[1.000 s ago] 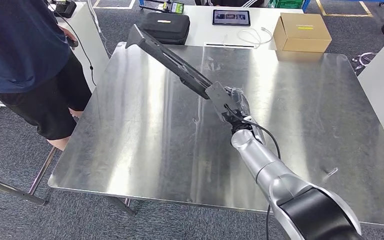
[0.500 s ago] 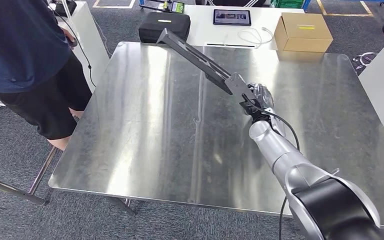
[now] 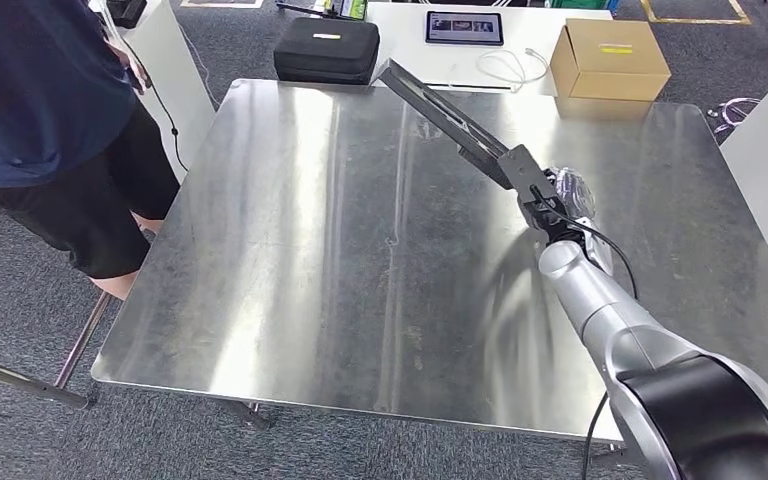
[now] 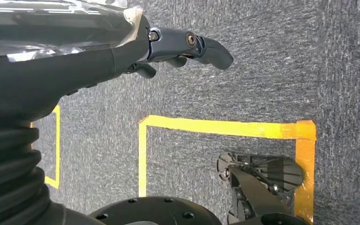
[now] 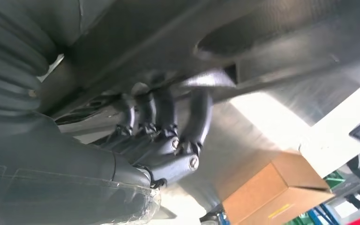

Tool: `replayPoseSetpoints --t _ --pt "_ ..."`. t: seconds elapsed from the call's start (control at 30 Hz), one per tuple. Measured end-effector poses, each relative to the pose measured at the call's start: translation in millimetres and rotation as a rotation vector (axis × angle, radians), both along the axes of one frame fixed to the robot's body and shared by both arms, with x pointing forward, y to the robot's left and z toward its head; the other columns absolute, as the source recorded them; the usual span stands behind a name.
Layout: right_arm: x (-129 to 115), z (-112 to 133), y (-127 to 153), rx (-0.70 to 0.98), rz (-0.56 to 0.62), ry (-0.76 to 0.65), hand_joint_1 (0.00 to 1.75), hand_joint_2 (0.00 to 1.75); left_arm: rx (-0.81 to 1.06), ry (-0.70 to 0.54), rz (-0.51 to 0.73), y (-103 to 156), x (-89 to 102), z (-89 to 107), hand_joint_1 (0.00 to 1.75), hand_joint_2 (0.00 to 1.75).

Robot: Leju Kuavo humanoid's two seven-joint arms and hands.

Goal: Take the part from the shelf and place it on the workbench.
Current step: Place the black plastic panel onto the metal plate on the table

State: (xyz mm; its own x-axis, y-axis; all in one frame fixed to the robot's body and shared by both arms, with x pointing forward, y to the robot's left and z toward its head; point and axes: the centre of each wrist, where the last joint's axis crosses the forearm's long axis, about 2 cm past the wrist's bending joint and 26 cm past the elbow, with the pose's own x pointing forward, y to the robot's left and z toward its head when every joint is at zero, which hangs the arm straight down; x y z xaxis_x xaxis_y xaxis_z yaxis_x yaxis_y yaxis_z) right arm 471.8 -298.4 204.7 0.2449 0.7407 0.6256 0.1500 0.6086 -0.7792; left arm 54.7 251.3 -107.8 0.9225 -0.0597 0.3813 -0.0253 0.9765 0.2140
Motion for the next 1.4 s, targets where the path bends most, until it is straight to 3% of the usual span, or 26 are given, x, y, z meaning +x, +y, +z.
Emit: replayPoseSetpoints --t 0.07,0.73,1.13,1.4 --pt "0 0 -3 -0.002 0.006 -0.003 0.00 0.00 0.003 0.001 -0.001 1 0.2 0.0 0.00 0.00" --pt "5 10 7 0.004 0.092 -0.056 0.00 0.00 0.007 0.028 0.003 4 0.4 -0.2 0.00 0.00" --pt "13 36 42 0.001 0.240 -0.151 0.00 0.00 0.019 0.036 0.010 4 0.5 -0.1 0.00 0.00" --pt "16 46 54 0.007 0.271 -0.181 0.00 0.00 0.019 0.036 0.010 4 0.4 -0.1 0.00 0.00"
